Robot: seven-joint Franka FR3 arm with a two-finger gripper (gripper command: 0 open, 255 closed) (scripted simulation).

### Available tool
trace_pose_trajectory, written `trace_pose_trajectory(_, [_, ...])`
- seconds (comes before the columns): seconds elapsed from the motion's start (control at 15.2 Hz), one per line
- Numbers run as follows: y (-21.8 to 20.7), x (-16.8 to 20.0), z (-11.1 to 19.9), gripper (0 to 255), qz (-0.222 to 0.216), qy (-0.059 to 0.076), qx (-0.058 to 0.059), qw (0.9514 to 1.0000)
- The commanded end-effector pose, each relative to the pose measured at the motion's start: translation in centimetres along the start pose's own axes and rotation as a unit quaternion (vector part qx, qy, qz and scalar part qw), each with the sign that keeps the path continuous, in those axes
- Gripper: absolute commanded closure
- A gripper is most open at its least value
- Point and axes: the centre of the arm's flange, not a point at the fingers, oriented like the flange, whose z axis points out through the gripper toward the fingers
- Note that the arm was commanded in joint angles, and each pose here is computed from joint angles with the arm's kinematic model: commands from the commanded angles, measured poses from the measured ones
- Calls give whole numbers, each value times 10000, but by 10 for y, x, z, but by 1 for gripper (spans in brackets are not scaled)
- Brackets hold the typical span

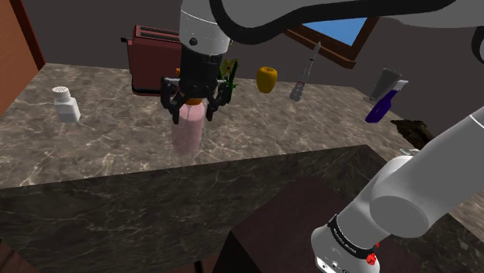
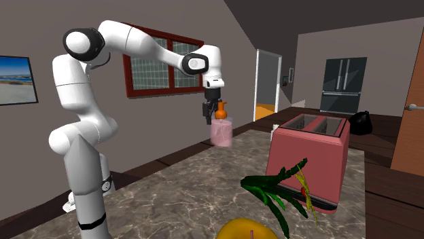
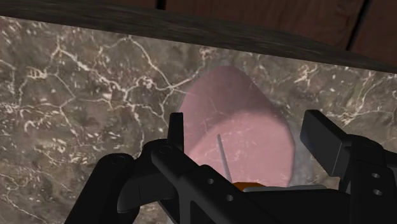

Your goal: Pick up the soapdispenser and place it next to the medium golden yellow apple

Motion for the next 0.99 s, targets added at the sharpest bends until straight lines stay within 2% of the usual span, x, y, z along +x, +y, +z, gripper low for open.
trace_pose_trajectory(0.0, [-1,0,-11,255,0,1,0,10000])
trace_pose_trajectory(0.92, [-3,1,-85,255,0,1,0,10000])
